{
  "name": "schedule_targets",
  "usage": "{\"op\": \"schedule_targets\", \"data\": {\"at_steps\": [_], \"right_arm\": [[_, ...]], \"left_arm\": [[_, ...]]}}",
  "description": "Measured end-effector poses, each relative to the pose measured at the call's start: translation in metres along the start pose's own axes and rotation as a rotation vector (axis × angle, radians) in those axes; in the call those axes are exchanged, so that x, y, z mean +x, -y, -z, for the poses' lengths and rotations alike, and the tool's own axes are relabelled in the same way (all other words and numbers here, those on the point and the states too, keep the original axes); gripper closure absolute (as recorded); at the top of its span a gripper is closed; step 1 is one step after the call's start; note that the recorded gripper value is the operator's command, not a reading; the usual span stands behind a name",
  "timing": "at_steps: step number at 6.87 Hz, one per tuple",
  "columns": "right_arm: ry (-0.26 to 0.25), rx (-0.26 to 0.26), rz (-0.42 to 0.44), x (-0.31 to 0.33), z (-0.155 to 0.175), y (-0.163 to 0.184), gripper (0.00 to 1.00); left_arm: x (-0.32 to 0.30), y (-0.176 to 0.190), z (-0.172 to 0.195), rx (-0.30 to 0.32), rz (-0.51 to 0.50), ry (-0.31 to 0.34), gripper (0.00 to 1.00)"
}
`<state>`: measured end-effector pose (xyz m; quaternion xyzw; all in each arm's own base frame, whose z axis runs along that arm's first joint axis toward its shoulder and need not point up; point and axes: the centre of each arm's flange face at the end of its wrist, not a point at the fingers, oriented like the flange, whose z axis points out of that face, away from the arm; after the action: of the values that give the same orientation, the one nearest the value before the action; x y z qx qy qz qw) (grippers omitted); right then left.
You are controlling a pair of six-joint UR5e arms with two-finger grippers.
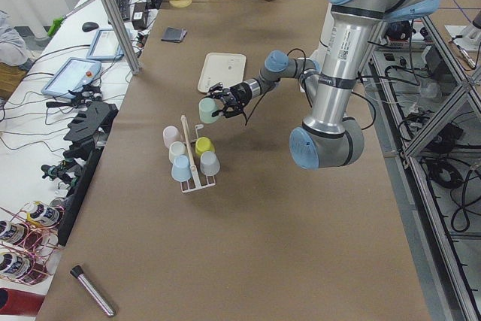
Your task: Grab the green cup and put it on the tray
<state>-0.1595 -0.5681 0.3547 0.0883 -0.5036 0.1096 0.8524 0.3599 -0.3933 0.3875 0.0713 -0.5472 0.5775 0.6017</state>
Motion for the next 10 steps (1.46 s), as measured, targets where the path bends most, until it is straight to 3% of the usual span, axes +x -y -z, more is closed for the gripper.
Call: {"op": "schedule_targets", "data": {"at_steps": [1,2,4,5,8,10], "right_arm": [[-0.023,0.013,0.056,0.028,0.013,-0.005,0.0],[-0.057,0.026,0.151,0.069,0.029,-0.006,0.0],[-0.136,0.023,0.323,0.165,0.068,-0.014,0.0],[-0.171,-0.003,0.355,0.207,0.089,-0.024,0.0],[-0.298,-0.115,0.34,0.311,0.151,-0.068,0.0],[-0.361,-0.164,0.274,0.362,0.169,-0.079,0.0]], "left_arm": [[-0.004,-0.018,0.012,0.034,0.081,-0.08,0.78],[-0.007,-0.027,0.031,0.083,0.252,-0.185,0.79],[-0.024,-0.018,0.084,0.26,0.769,-0.474,0.81],[-0.046,-0.016,0.106,0.369,0.998,-0.603,0.81],[-0.109,-0.019,0.151,0.637,1.526,-0.845,0.8],[-0.15,0.008,0.182,0.867,1.779,-0.975,0.76]]}}
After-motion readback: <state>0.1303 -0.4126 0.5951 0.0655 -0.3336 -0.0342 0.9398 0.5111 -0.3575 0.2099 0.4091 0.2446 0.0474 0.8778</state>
